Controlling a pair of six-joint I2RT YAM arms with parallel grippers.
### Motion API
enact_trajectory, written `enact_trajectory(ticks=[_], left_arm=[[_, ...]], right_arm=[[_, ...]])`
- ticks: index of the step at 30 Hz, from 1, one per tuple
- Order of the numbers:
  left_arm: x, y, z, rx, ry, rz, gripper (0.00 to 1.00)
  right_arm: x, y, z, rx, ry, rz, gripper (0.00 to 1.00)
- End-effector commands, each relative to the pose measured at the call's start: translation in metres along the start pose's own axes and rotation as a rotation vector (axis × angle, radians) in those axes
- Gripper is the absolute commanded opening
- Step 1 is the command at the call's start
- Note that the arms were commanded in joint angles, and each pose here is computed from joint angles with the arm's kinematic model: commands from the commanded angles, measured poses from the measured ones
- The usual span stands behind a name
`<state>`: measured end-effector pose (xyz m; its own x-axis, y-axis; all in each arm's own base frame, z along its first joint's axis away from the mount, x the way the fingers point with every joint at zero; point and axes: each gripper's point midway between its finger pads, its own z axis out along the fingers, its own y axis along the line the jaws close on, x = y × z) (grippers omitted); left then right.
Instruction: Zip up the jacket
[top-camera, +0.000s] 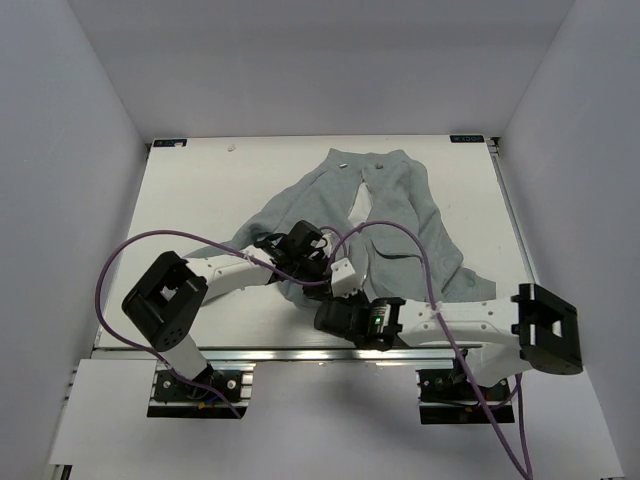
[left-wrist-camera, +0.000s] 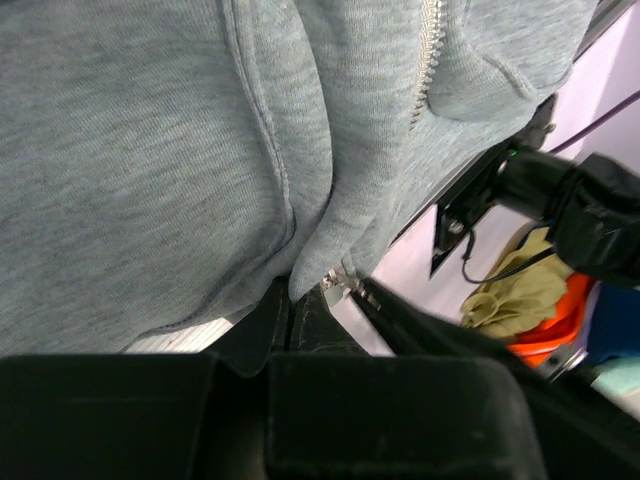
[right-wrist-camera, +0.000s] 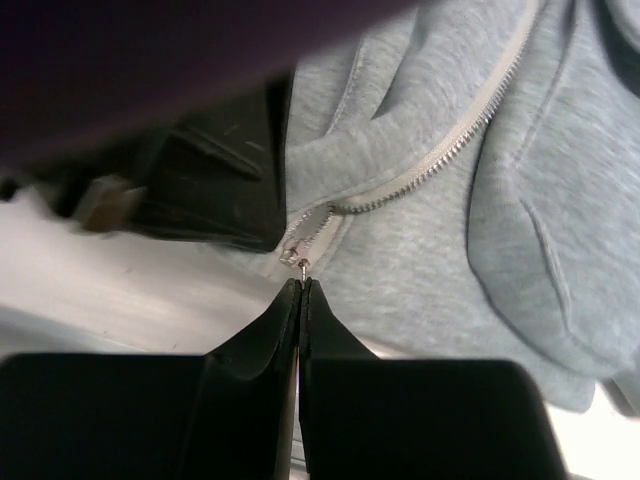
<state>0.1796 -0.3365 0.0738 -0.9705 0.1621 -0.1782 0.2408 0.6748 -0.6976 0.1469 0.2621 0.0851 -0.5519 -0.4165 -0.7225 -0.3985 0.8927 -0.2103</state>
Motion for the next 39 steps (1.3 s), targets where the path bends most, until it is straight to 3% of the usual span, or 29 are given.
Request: enact_trajectory(ticks=[1, 9, 15, 25, 29, 32, 35, 36, 39], left_arm=[[0.004, -0.002, -0.013, -0.032, 0.008, 0.071, 0.0], [0.012, -0.014, -0.02, 0.026, 0.042, 0.117, 0.0], [0.014, -0.019, -0.029, 0.026, 0.042, 0.143, 0.0], [0.014, -0.039, -0.049, 0.083, 0.013, 0.183, 0.0], [0.013, -0.035, -0.048, 0.061, 0.024, 0.196, 0.01], [0.005, -0.034, -0.048, 0.033, 0.006, 0.243, 0.17], [-0.012, -0.041, -0.052, 0.015, -0.052, 0.291, 0.65], [-0.019, -0.047, -0.058, 0.016, -0.086, 0.308, 0.97], [-0.031, -0.049, -0.068, -0.015, -0.169, 0.353, 0.98]], right_arm=[[-0.015, 0.018, -0.003, -0.198, -0.024, 0.0, 0.0], [-0.027, -0.013, 0.013, -0.179, -0.076, -0.135, 0.0], [-0.035, -0.036, 0.024, -0.061, -0.093, -0.239, 0.0], [-0.031, -0.077, 0.036, 0.08, -0.044, -0.126, 0.0], [-0.056, -0.059, 0.021, -0.071, -0.13, -0.11, 0.0], [-0.068, -0.038, -0.002, -0.252, -0.17, -0.107, 0.0], [-0.07, -0.029, -0.022, -0.364, -0.173, -0.108, 0.0], [-0.069, -0.028, -0.025, -0.381, -0.169, -0.119, 0.0], [-0.072, -0.034, -0.029, -0.379, -0.164, -0.114, 0.0]])
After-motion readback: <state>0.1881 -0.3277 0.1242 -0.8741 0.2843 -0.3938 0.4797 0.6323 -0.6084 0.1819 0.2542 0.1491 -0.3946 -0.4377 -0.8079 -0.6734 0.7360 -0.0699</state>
